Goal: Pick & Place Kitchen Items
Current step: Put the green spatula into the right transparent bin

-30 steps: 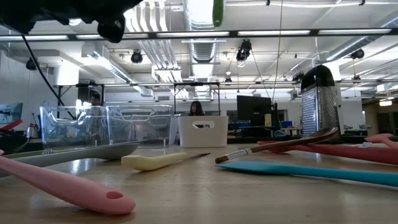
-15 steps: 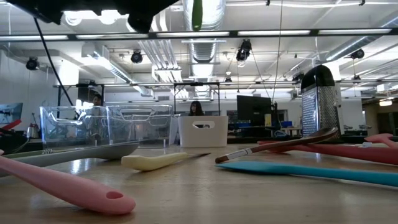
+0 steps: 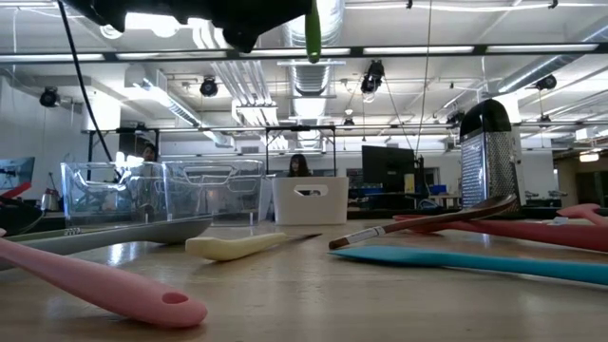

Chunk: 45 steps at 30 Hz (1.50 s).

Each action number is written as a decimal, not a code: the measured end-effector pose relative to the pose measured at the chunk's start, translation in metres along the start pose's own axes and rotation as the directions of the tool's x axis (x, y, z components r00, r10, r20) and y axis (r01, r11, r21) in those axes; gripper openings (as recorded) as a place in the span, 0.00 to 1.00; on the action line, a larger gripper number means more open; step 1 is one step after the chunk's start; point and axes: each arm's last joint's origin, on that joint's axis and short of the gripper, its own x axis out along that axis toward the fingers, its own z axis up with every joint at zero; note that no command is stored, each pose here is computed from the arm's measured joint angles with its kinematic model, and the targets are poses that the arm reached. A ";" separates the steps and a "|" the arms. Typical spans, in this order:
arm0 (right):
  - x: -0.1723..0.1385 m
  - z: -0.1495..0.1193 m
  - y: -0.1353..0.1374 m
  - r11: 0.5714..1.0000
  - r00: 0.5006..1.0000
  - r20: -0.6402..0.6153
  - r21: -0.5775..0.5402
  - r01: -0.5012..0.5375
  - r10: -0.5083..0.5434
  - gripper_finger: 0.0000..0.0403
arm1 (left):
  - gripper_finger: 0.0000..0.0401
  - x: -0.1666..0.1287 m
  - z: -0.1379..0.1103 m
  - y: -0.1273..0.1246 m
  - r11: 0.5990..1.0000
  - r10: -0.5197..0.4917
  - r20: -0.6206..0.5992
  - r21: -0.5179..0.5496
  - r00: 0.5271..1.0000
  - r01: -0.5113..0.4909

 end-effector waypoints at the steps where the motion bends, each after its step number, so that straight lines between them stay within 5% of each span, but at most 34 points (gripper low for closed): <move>1: 0.000 0.000 0.000 1.000 1.000 0.001 0.000 0.000 0.000 0.03 | 0.43 -0.002 0.001 0.000 1.000 0.003 -0.005 0.001 1.000 -0.003; 13: -0.001 0.000 0.000 1.000 1.000 -0.013 0.020 -0.012 0.012 0.03 | 0.42 -0.020 0.010 0.007 0.997 0.066 -0.071 0.032 0.995 -0.063; 37: -0.001 0.000 0.000 1.000 1.000 -0.012 0.004 -0.006 0.006 0.03 | 0.41 0.014 0.007 0.001 0.999 -0.028 0.007 -0.017 1.000 0.028; 41: 0.000 0.000 -0.001 1.000 1.000 -0.014 0.003 -0.005 0.005 0.03 | 0.31 0.017 0.009 0.000 0.999 -0.028 0.009 -0.017 1.000 0.028; 45: -0.001 0.000 0.000 1.000 1.000 -0.016 -0.001 -0.010 0.010 0.03 | 0.08 0.017 0.009 0.001 0.999 -0.023 0.011 -0.028 1.000 0.024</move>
